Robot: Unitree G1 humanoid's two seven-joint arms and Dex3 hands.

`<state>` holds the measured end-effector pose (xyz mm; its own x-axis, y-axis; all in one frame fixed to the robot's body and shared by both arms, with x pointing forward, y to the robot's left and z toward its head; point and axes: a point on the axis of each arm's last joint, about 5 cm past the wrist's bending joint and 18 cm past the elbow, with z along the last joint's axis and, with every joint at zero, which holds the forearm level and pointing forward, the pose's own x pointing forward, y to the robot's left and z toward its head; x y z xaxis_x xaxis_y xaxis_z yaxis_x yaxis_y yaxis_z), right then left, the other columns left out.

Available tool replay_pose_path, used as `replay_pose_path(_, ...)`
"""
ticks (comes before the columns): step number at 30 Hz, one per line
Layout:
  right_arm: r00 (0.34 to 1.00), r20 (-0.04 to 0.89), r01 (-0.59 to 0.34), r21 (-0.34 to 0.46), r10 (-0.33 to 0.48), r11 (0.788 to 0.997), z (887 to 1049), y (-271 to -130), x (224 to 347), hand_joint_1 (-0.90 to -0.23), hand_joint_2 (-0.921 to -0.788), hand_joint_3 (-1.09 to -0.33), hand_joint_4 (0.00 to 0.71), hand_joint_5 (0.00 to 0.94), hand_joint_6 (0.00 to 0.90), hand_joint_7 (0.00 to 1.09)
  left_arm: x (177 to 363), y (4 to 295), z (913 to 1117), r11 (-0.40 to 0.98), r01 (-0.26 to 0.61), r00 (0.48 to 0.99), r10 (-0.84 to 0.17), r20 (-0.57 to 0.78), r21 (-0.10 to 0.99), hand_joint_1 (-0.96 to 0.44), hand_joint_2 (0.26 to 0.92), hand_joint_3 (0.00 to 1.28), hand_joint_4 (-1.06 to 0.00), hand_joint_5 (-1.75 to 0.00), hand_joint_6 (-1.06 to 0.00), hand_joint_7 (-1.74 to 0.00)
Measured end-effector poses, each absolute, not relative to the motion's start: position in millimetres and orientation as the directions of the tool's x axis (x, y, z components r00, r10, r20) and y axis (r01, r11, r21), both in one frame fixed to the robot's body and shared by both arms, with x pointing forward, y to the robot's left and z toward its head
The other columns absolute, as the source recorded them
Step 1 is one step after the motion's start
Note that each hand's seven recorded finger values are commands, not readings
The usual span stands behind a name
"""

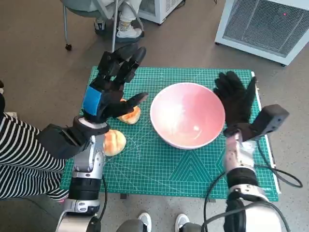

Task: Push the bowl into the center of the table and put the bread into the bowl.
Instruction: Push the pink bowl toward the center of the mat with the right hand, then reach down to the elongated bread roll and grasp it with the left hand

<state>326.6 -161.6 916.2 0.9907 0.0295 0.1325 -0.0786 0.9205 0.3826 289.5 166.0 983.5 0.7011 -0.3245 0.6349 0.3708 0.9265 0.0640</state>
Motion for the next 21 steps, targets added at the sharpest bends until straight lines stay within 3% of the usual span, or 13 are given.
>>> replay_pose_path(5, 0.990, 0.133, -0.091, 0.373, 0.044, 0.923, 916.5, -159.9, 326.9, -0.595, -0.921, -0.909, 0.125, 0.005, 0.095, 0.22, 289.6, 166.2, 983.3, 0.925, 0.375, 0.700, -0.327, 0.635, 0.064, -0.18, 0.921, 0.21, -0.28, -0.02, -0.06, -0.72)
replay_pose_path(9, 0.986, 0.154, -0.109, 0.311, 0.063, 0.944, 920.9, -161.7, 328.1, -0.594, -0.921, -0.919, 0.130, 0.007, 0.103, 0.22, 289.6, 166.8, 983.3, 0.925, 0.375, 0.699, -0.324, 0.637, 0.060, -0.18, 0.921, 0.21, -0.29, -0.02, -0.06, -0.72)
replay_pose_path(13, 0.972, 0.230, -0.102, 0.216, 0.051, 0.971, 932.9, -170.9, 330.2, -0.595, -0.921, -0.911, 0.138, 0.009, 0.116, 0.23, 289.5, 167.6, 983.3, 0.923, 0.381, 0.695, -0.324, 0.642, 0.053, -0.19, 0.921, 0.21, -0.29, -0.02, -0.06, -0.71)
replay_pose_path(21, 0.892, 0.452, -0.067, 0.086, 0.021, 0.994, 962.5, -191.5, 327.8, -0.625, -0.921, -0.844, 0.156, 0.012, 0.134, 0.24, 289.4, 168.4, 983.5, 0.922, 0.383, 0.691, -0.320, 0.648, 0.048, -0.19, 0.921, 0.21, -0.29, -0.01, -0.08, -0.67)
